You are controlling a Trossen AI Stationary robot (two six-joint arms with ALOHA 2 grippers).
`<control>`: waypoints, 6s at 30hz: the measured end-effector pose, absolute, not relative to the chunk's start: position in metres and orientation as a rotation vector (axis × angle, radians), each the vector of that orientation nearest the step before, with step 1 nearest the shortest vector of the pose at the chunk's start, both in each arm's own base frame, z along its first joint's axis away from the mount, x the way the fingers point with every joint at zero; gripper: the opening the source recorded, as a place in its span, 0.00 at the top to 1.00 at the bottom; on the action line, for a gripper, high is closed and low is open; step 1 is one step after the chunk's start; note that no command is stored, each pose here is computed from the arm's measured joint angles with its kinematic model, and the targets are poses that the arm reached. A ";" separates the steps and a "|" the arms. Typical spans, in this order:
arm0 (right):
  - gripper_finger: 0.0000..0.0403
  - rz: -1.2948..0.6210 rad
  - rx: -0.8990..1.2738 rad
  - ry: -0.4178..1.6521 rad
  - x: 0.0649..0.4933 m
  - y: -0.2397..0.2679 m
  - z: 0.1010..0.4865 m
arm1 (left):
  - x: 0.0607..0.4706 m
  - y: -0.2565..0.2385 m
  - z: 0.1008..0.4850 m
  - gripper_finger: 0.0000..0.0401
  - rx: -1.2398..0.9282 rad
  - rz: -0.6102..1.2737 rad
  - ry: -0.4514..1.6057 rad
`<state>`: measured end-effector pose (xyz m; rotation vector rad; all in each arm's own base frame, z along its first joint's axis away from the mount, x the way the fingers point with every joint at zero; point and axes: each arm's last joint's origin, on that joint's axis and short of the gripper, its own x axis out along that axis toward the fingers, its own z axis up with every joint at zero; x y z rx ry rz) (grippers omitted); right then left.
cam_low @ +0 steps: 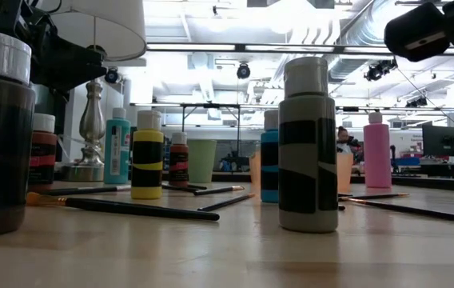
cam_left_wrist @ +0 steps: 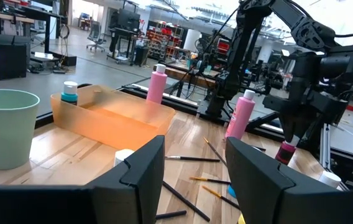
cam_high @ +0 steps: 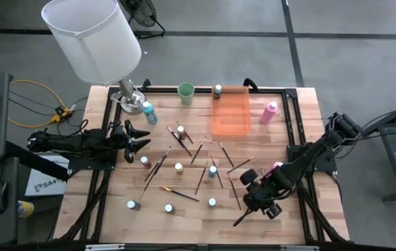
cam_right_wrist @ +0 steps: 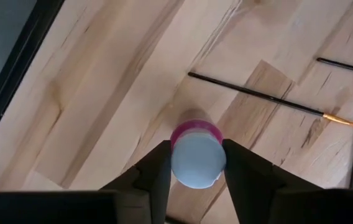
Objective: Pick & Place Paint Supplies
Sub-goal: Put the red paint bottle into the orange bin, then put the blue paint bottle into the orange bin
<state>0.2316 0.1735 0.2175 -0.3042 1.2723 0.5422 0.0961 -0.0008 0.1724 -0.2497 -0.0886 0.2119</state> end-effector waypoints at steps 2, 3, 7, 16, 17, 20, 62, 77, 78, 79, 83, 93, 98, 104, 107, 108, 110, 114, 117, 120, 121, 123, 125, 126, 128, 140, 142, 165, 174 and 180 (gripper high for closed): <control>0.69 0.539 -0.306 1.268 0.232 0.174 0.217 | 0.096 -0.001 0.172 0.58 -0.250 0.212 -0.089; 0.69 0.539 -0.305 1.267 0.232 0.174 0.217 | 0.096 -0.001 0.172 0.58 -0.250 0.212 -0.089; 0.68 0.537 -0.302 1.269 0.232 0.174 0.217 | 0.096 -0.001 0.172 0.58 -0.250 0.212 -0.089; 0.71 0.386 -0.128 1.281 0.240 0.169 0.226 | 0.096 -0.001 0.172 0.58 -0.250 0.212 -0.089; 0.71 0.355 -0.099 1.277 0.242 0.168 0.229 | 0.096 -0.001 0.172 0.58 -0.250 0.212 -0.089; 0.71 0.280 -0.013 1.279 0.248 0.163 0.243 | 0.096 -0.001 0.172 0.58 -0.250 0.212 -0.089; 0.70 -0.681 0.496 0.973 0.268 -0.156 0.304 | 0.096 -0.001 0.172 0.58 -0.250 0.212 -0.089; 0.70 -0.929 0.754 0.863 0.290 -0.238 0.261 | 0.096 -0.001 0.172 0.58 -0.250 0.212 -0.089; 0.70 -0.931 0.761 0.869 0.293 -0.242 0.261 | 0.096 -0.001 0.172 0.58 -0.250 0.212 -0.089; 0.70 -0.932 0.768 0.875 0.295 -0.247 0.260 | 0.096 -0.001 0.172 0.58 -0.250 0.212 -0.089; 0.69 -0.938 0.780 0.904 0.301 -0.262 0.257 | 0.096 -0.001 0.172 0.58 -0.250 0.212 -0.089; 0.69 -0.961 0.808 0.947 0.305 -0.281 0.236 | 0.096 -0.001 0.172 0.58 -0.250 0.212 -0.089; 0.69 -0.964 0.805 0.950 0.307 -0.283 0.230 | 0.096 -0.001 0.172 0.58 -0.250 0.212 -0.089; 0.68 -0.953 0.796 0.932 0.310 -0.284 0.229 | 0.096 -0.001 0.172 0.58 -0.250 0.212 -0.089; 0.67 -0.956 0.794 0.930 0.310 -0.284 0.230 | 0.096 -0.001 0.172 0.58 -0.250 0.212 -0.089; 0.67 -0.956 0.794 0.932 0.310 -0.285 0.228 | 0.096 -0.001 0.172 0.58 -0.250 0.212 -0.088; 0.67 -0.955 0.795 0.933 0.310 -0.285 0.228 | 0.096 -0.001 0.172 0.58 -0.250 0.212 -0.089; 0.67 -0.941 0.771 0.941 0.310 -0.285 0.228 | 0.096 -0.001 0.172 0.58 -0.250 0.212 -0.088; 0.67 -0.942 0.768 0.941 0.310 -0.285 0.228 | 0.096 -0.001 0.172 0.58 -0.250 0.212 -0.089; 0.67 -0.943 0.767 0.940 0.310 -0.285 0.228 | 0.096 -0.001 0.172 0.58 -0.250 0.212 -0.089; 0.67 -0.943 0.767 0.940 0.310 -0.285 0.228 | 0.096 -0.001 0.172 0.58 -0.250 0.212 -0.089; 0.67 -0.942 0.766 0.939 0.310 -0.285 0.228 | 0.096 -0.001 0.172 0.58 -0.250 0.212 -0.089; 0.67 -0.942 0.766 0.938 0.310 -0.285 0.228 | 0.096 -0.001 0.172 0.58 -0.250 0.212 -0.089; 0.67 -0.942 0.766 0.939 0.310 -0.285 0.228 | 0.096 -0.001 0.172 0.58 -0.250 0.212 -0.089; 0.67 -0.941 0.766 0.938 0.310 -0.285 0.228 | 0.096 -0.001 0.172 0.58 -0.250 0.212 -0.089; 0.64 -0.941 0.764 0.931 0.311 -0.286 0.229 | 0.096 -0.001 0.172 0.58 -0.250 0.212 -0.088; 0.61 -0.941 0.765 0.931 0.311 -0.286 0.229 | 0.096 -0.001 0.172 0.58 -0.250 0.212 -0.089; 0.47 -0.894 0.753 0.908 0.299 -0.270 0.263 | 0.096 -0.001 0.172 0.58 -0.250 0.212 -0.089; 0.47 -0.722 0.500 0.992 0.293 -0.235 0.299 | 0.096 -0.001 0.172 0.58 -0.250 0.212 -0.089; 0.47 -0.569 0.323 1.025 0.292 -0.204 0.323 | 0.096 -0.001 0.172 0.58 -0.250 0.212 -0.088</control>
